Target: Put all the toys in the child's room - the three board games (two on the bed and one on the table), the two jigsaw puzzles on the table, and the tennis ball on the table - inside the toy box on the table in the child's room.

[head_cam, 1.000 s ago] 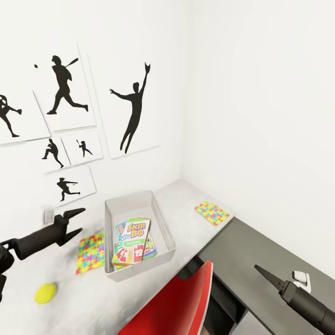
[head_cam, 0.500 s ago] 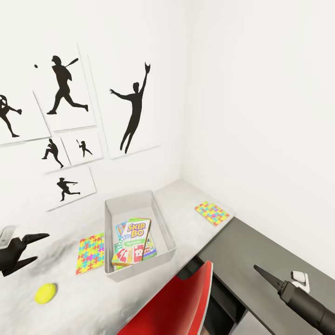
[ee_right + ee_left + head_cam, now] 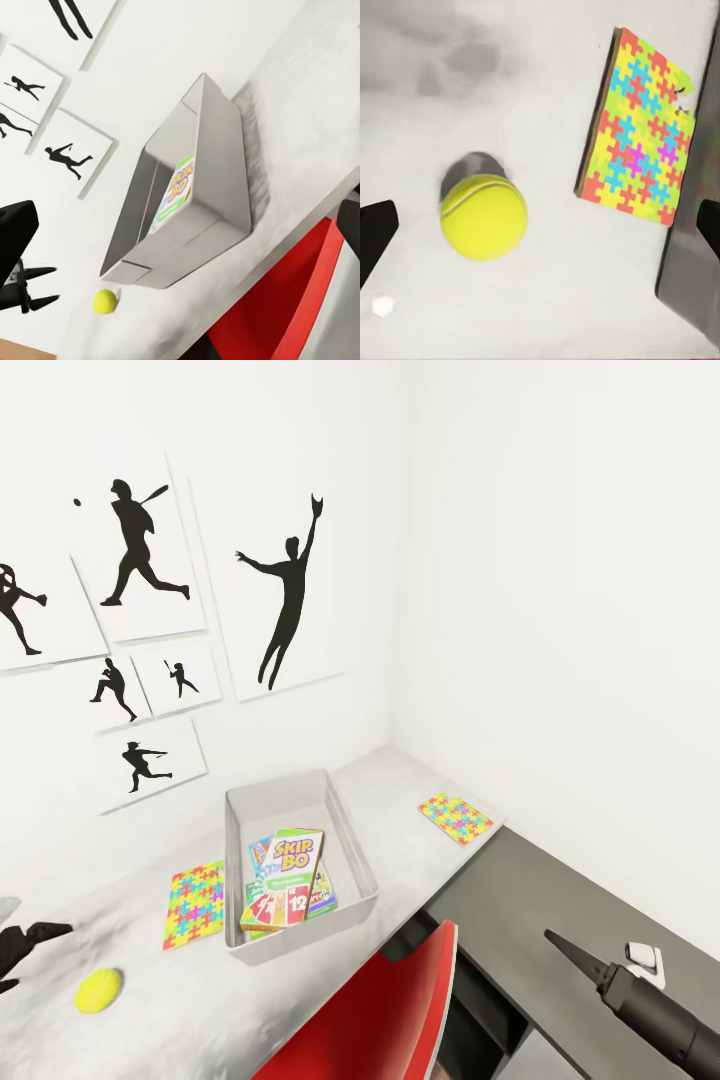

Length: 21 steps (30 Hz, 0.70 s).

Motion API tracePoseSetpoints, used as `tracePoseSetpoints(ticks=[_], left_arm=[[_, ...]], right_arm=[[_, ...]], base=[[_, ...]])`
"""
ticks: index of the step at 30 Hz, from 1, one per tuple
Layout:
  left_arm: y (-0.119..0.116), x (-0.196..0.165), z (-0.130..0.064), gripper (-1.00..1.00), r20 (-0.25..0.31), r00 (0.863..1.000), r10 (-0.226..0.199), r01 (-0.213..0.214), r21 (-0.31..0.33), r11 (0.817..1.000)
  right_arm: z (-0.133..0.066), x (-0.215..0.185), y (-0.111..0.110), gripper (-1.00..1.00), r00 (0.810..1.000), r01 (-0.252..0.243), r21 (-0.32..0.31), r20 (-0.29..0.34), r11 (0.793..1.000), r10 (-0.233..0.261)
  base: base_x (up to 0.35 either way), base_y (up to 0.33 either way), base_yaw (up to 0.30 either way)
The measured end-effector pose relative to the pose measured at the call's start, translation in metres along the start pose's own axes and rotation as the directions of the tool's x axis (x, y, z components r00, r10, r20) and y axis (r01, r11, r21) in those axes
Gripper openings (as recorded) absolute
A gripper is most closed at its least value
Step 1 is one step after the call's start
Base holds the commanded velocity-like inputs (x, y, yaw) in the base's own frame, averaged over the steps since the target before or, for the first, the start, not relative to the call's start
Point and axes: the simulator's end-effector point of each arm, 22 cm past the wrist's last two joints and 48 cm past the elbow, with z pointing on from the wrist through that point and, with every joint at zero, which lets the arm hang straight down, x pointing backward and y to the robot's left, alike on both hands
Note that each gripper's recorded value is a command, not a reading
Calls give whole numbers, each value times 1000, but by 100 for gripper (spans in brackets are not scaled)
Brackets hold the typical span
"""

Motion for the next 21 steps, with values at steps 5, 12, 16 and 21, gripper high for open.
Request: tracePoseSetpoints(ticks=[5,12,16,21], left_arm=[[18,-18,-2,100,64,998,25,-20,-67,998],[14,-28,-4,100,99,995,33,-29,-38,999],[9,-27,-2,100,100,994,39,-37,-22,999],[7,-26,-1,100,101,994,43,-41,-16,999]], right_arm=[[0,0,0,100,1000,1,1,-1,1000,-1],[0,0,0,100,1000,1,1,0,1000,-1],[-1,-1,-1,100,1000,1,2,2,1000,-1],[-1,-1,-1,100,1000,1,3,2,1000,-1]], base=[[0,0,0],[0,0,0],[0,0,0],[0,0,0]])
